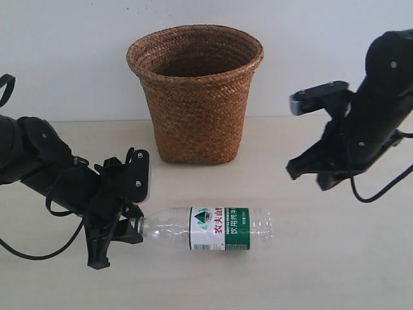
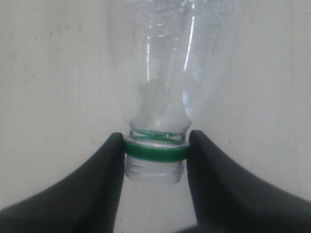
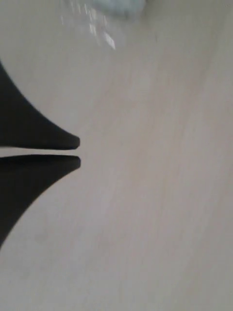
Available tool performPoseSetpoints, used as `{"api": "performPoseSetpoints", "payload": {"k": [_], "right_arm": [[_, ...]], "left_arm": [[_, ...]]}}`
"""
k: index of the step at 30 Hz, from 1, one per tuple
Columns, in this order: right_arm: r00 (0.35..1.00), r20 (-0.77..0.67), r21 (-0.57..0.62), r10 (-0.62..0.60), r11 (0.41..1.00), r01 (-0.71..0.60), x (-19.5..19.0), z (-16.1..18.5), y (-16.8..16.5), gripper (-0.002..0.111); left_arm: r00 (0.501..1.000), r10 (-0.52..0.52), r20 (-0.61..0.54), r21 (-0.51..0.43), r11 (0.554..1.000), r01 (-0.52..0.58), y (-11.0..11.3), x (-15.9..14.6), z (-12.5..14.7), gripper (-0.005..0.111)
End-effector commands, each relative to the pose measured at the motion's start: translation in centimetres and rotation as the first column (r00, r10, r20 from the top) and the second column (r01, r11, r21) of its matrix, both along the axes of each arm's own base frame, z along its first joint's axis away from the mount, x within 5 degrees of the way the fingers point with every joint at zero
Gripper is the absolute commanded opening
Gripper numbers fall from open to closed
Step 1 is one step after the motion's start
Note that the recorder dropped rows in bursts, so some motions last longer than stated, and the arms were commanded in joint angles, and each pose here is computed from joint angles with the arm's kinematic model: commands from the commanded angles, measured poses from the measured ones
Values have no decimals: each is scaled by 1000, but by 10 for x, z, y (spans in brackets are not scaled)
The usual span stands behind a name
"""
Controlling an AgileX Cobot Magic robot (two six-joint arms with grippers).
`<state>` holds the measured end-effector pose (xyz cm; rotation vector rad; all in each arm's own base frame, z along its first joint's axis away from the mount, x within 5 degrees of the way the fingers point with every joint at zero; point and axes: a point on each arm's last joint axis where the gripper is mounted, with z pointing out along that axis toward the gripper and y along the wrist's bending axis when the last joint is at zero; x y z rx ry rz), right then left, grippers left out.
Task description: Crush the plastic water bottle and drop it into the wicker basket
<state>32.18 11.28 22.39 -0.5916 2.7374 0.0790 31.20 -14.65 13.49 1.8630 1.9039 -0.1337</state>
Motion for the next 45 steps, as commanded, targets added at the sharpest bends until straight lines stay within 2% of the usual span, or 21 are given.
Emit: {"api": "performPoseSetpoints", "payload": {"k": [1, 7, 15, 26, 35, 41, 45], "right_arm": [[980, -4, 183, 199, 964, -195, -13, 4, 45, 0], [949, 73, 175, 306, 933, -314, -23, -7, 88, 0], [952, 93, 166, 293, 938, -305, -13, -40, 106, 0], [940, -104, 115, 324, 943, -313, -17, -86, 105, 0], [882, -311, 82, 354, 935, -346, -16, -108, 108, 0], [825, -460, 54, 328, 938, -343, -8, -141, 114, 0], [820, -510, -36, 260, 946, -323, 0, -155, 114, 0]], "left_arm": [[1000, 19, -21, -4, 1000, -19, -1, -2, -3, 4], [1000, 19, -21, -4, 1000, -19, -1, -2, -3, 4], [999, 23, -23, -5, 1000, -23, -1, -2, -3, 4], [999, 23, -23, -5, 1000, -23, -1, -2, -3, 4], [999, 28, -21, -8, 1000, -28, -1, -1, -3, 4], [999, 35, -24, -14, 999, -36, -1, -1, -3, 4], [999, 36, -22, -14, 999, -36, -1, -1, -3, 4]]}}
